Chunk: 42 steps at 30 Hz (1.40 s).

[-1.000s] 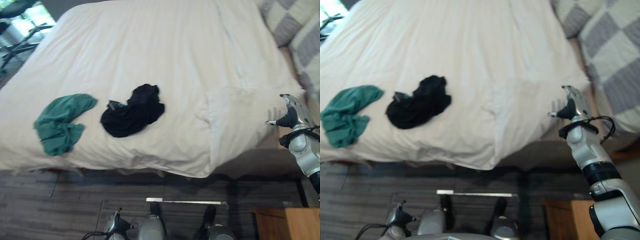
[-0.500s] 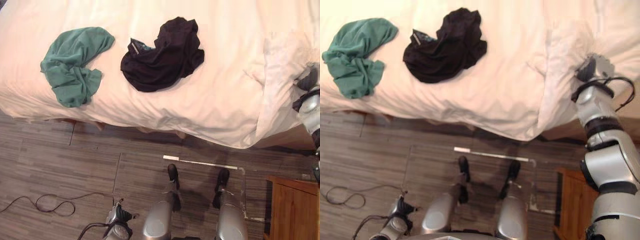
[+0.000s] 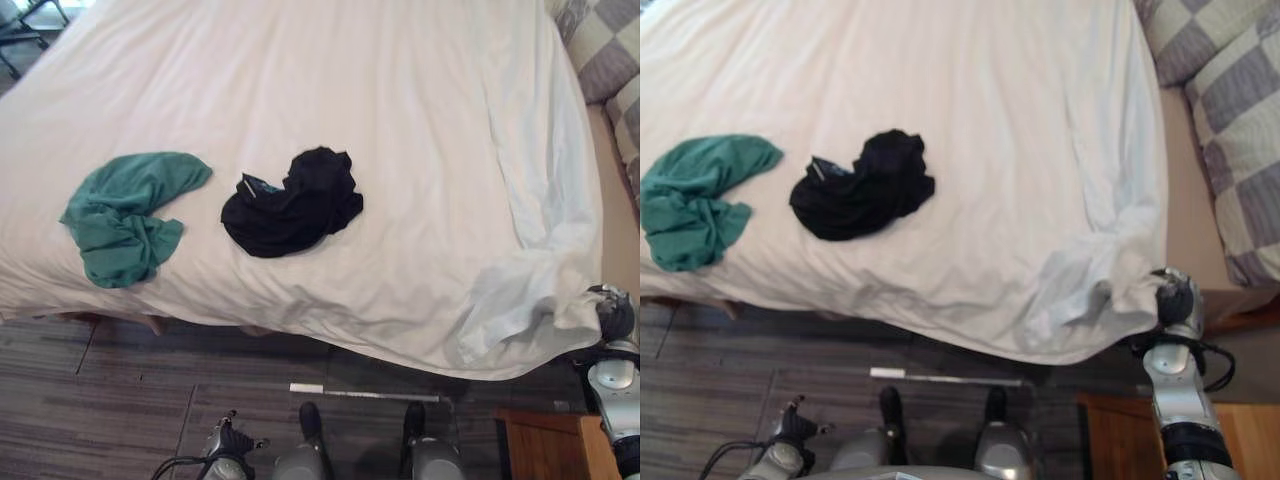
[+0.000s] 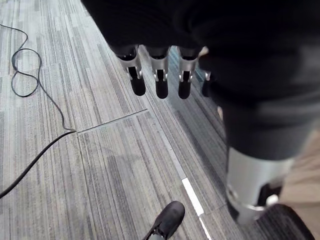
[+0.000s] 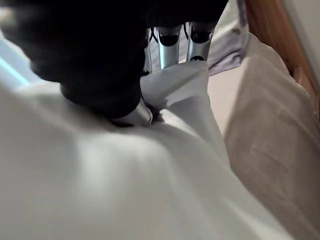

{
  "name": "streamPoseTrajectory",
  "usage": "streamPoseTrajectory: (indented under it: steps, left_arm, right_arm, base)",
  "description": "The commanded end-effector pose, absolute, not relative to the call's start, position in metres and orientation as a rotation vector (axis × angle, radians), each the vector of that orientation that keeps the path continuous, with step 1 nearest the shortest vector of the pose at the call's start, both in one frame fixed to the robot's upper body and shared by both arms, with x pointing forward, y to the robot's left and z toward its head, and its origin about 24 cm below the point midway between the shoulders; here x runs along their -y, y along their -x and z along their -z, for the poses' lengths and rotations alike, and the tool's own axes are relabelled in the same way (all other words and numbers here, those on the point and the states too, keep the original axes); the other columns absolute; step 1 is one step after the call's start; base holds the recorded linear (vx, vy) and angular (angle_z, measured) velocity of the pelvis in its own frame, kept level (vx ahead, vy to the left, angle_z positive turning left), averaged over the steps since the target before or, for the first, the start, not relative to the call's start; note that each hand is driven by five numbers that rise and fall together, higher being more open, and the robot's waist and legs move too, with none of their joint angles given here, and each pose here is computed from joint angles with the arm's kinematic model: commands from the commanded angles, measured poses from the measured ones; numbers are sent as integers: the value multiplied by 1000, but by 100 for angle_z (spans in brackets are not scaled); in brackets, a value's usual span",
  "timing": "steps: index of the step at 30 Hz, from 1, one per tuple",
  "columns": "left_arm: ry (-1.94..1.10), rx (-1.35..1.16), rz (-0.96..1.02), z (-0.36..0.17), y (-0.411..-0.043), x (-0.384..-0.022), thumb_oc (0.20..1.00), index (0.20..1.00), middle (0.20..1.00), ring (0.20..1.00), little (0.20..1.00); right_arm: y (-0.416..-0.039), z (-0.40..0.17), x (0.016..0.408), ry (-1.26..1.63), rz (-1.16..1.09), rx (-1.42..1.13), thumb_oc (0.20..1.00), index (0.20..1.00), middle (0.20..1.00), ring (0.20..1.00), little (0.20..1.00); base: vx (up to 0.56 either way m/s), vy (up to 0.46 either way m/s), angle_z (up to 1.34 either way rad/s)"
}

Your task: Tidy up the quilt and then pick up the clothes from the bed and put them into the laundry hamper.

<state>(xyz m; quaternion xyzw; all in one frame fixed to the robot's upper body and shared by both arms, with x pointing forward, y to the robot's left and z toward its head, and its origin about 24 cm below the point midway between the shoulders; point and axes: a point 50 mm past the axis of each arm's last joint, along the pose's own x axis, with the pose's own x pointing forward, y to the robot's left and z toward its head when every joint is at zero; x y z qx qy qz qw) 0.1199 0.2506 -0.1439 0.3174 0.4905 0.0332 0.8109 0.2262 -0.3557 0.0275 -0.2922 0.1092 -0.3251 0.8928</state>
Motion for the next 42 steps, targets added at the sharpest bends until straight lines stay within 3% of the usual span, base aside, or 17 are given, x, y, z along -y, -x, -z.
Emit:
streamPoseTrajectory:
  steps: [1, 10, 17, 18, 19, 26, 34, 38, 42]
  left_arm:
    - [-700, -1131, -79, 145, -103, -270, 1000, 1000, 1000, 1000, 1000]
    - [-677, -1176, -67, 150, -90, -266, 1000, 1000, 1000, 1000, 1000]
    - [-664, -1174, -54, 153, -90, -259, 1000, 1000, 1000, 1000, 1000]
    - [-670, -1173, -51, 153, -90, -259, 1000, 1000, 1000, 1000, 1000]
    - [-675, -1161, -41, 152, -93, -257, 1000, 1000, 1000, 1000, 1000]
    - [-678, -1078, -9, 146, -115, -255, 1000, 1000, 1000, 1000, 1000]
    - [-621, -1013, -16, 143, -124, -246, 1000, 1000, 1000, 1000, 1000]
    - [-599, -957, -59, 138, -136, -243, 1000, 1000, 1000, 1000, 1000]
    - [-580, -938, -128, 133, -149, -247, 1000, 1000, 1000, 1000, 1000]
  right_arm:
    - [-163, 4, 401, 480, 922, -476, 1000, 1000, 1000, 1000, 1000]
    - [-153, -66, 453, 609, 1152, -307, 1000, 1000, 1000, 1000, 1000]
    - [-168, -113, 461, 641, 1210, -128, 1000, 1000, 1000, 1000, 1000]
    - [-176, -124, 457, 658, 1183, -76, 379, 379, 379, 379, 379]
    - [-193, -141, 449, 685, 1125, -1, 200, 200, 200, 200, 200]
    - [-258, -209, 417, 580, 919, 273, 200, 200, 200, 200, 200]
    - [-266, -275, 419, 412, 964, 505, 200, 200, 200, 200, 200]
    - [-258, -285, 431, 208, 1064, 586, 200, 200, 200, 200, 200]
    - [-258, -233, 452, 27, 1143, 393, 200, 200, 200, 200, 200]
  base:
    - [33, 18, -16]
    - [19, -3, -16]
    - [5, -26, -16]
    - [-22, -42, -8]
    - [-24, -36, -4]
    - [-72, -30, 2]
    - [-52, 3, 7]
    - [-150, -35, -9]
    - [-149, -93, -9]
